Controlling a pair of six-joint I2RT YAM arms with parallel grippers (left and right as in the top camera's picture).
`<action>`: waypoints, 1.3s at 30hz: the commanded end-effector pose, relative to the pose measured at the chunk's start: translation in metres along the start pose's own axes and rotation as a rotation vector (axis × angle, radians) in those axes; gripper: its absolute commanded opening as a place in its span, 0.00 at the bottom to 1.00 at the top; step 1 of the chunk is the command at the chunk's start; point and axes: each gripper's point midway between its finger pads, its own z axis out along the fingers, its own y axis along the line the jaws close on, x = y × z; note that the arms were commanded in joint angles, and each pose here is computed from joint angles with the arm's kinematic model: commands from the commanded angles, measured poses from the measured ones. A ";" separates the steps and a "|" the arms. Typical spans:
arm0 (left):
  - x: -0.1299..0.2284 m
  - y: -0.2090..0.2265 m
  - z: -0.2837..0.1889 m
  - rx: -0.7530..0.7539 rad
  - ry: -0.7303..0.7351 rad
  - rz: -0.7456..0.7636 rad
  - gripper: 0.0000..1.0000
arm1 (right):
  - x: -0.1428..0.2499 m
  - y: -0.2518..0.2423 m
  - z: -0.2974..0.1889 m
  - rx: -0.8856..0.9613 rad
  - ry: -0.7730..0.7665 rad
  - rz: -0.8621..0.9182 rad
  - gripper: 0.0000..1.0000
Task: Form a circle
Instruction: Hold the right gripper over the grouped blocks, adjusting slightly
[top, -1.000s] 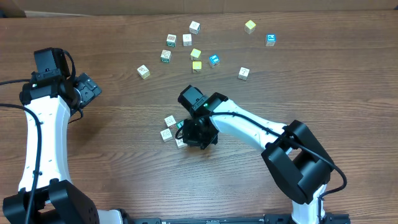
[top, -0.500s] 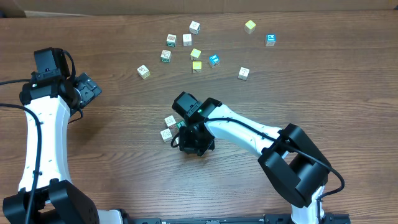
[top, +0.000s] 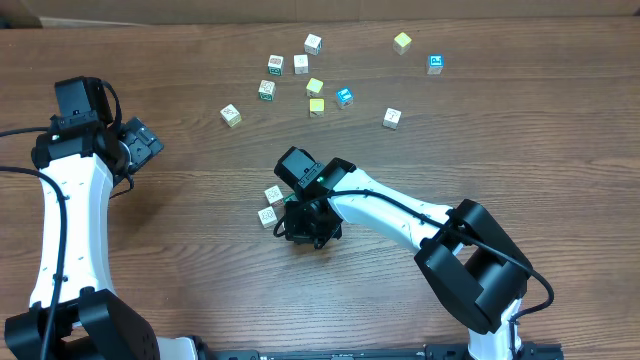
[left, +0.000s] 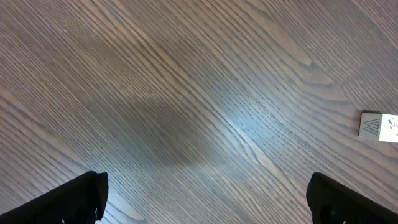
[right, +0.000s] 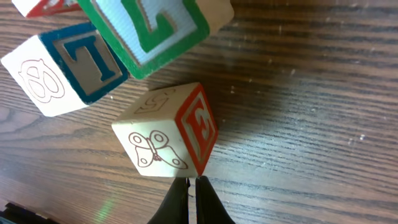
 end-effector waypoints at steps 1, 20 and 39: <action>-0.005 -0.002 -0.006 0.007 -0.022 -0.015 1.00 | -0.004 -0.006 0.003 0.013 -0.008 0.010 0.04; -0.005 -0.002 -0.006 0.007 -0.022 -0.015 0.99 | -0.002 -0.007 0.003 0.023 -0.003 0.010 0.04; -0.005 -0.002 -0.006 0.007 -0.022 -0.015 1.00 | -0.012 -0.010 0.001 0.010 -0.025 0.020 0.04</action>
